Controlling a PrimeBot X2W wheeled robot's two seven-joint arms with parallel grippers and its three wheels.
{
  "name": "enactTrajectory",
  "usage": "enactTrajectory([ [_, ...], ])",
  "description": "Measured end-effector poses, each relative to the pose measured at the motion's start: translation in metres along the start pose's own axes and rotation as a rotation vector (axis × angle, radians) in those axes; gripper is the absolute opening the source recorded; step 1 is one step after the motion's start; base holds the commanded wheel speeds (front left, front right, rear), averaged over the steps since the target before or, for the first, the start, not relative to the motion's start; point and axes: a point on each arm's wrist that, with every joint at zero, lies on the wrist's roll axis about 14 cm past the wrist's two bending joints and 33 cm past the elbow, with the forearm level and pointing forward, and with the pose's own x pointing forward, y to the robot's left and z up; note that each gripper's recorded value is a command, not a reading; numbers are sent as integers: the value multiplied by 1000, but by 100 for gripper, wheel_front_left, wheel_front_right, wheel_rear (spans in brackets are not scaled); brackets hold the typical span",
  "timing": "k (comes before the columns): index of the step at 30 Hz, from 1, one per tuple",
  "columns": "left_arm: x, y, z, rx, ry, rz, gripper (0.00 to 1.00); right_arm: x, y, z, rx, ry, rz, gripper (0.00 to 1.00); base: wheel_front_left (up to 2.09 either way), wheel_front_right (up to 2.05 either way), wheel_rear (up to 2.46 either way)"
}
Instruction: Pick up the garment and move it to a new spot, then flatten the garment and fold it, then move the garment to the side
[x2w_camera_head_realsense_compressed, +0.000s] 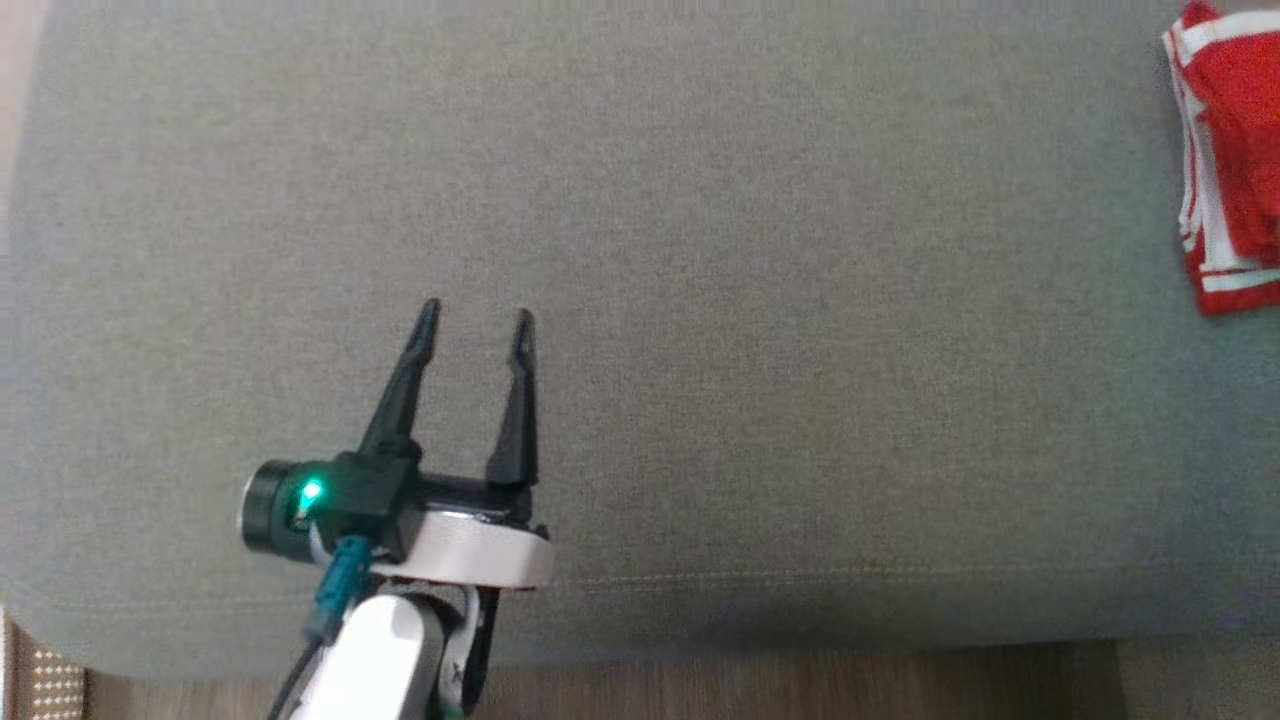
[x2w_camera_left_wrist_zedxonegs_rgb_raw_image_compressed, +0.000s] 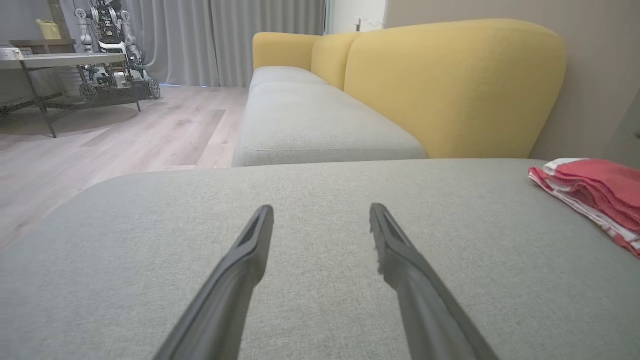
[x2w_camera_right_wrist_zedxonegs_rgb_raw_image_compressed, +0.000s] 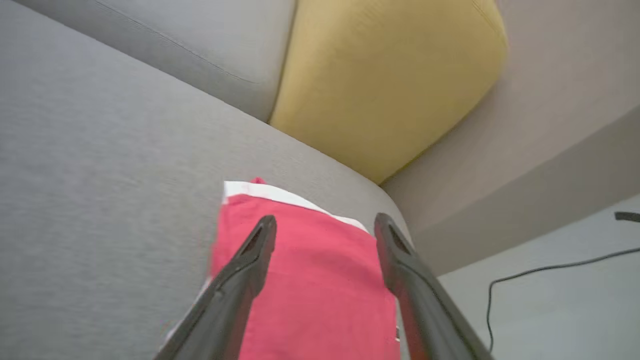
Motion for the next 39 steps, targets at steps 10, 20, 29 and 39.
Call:
enactTrajectory([
  [10,-36,30,13,-12,-5,140,100,-82,133,11,361,-198,249,100,0,0,0],
  [20,-80,52,28,10,-36,230,100,-154,140,36,578,-366,291,100,0,0,0],
  [29,-95,44,48,40,-104,179,100,-204,138,35,674,-401,319,100,0,0,0],
  [39,-95,36,44,24,-92,134,100,-213,129,37,692,-421,301,100,0,0,0],
])
